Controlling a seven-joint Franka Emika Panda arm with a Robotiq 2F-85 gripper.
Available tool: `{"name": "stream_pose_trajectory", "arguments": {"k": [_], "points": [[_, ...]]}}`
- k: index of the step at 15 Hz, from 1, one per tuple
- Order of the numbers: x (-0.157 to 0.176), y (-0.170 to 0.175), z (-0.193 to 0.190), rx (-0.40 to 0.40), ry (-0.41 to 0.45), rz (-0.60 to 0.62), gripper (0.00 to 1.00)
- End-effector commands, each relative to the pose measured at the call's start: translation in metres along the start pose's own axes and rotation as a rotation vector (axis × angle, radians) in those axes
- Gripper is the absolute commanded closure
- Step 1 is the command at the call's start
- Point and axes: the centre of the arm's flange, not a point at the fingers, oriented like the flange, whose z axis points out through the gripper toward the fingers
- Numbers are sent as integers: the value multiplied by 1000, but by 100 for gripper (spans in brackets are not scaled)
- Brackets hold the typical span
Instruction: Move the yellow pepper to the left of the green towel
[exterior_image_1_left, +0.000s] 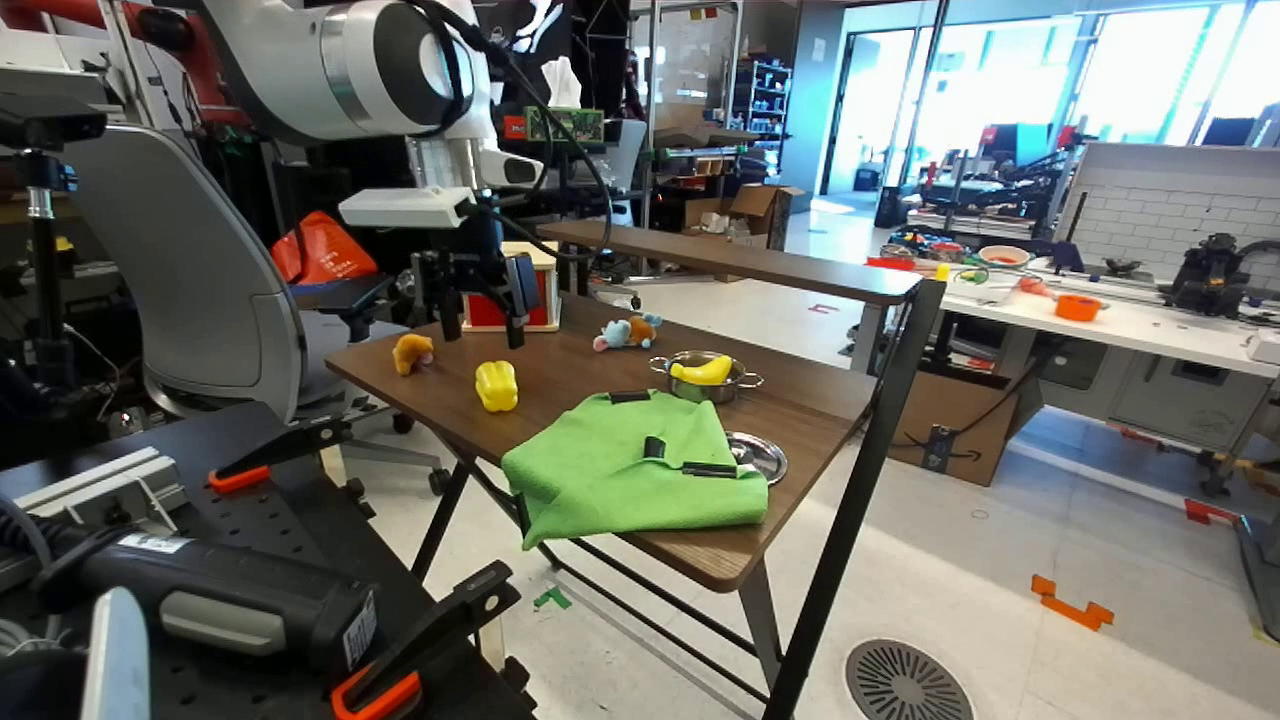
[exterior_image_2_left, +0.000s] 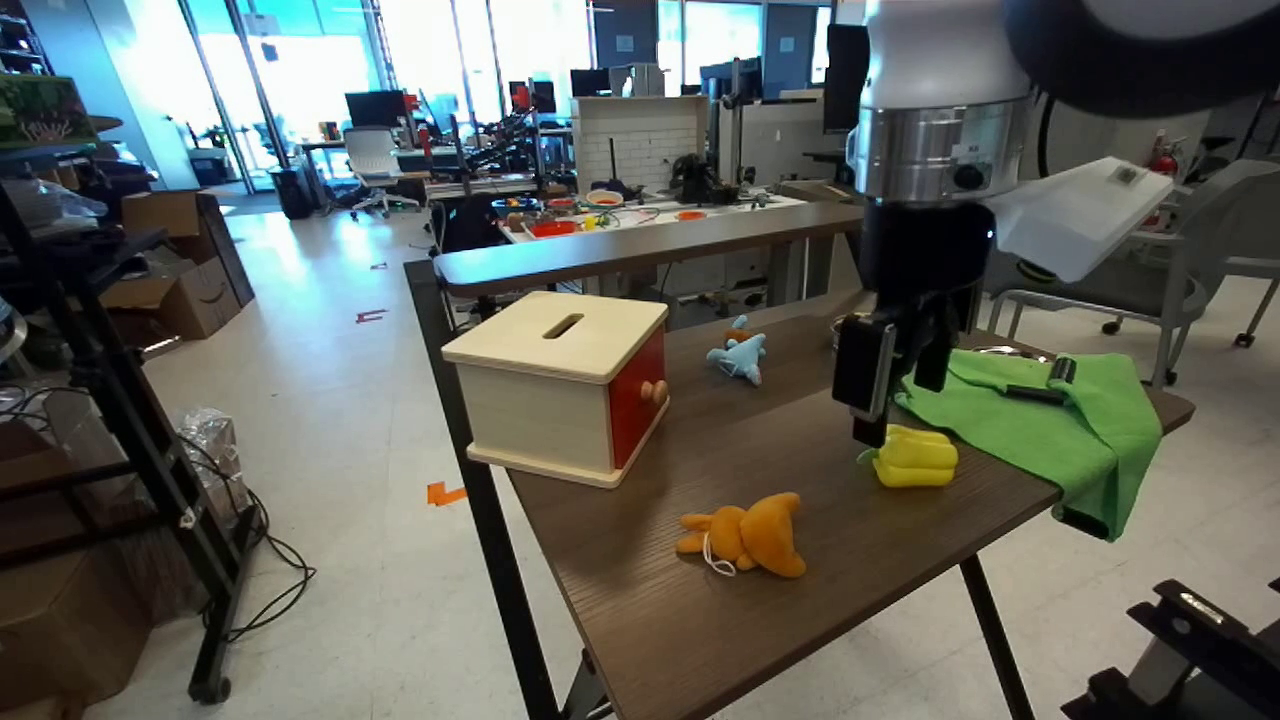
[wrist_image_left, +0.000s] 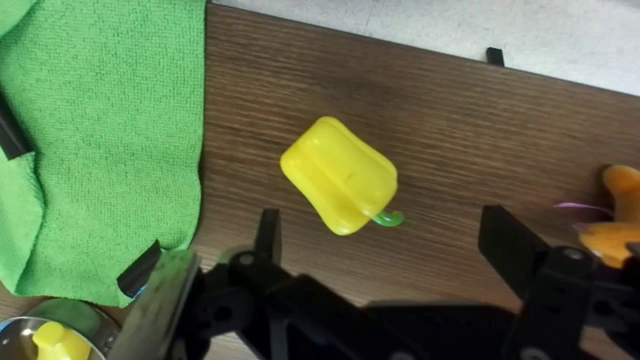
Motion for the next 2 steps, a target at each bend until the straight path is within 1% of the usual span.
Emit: {"name": "stream_pose_trajectory", "arguments": {"k": [1,2], "points": [[-3,-4,-7,21,5,-19,0],[-6,-6,-14,37,10,-37,0]]}}
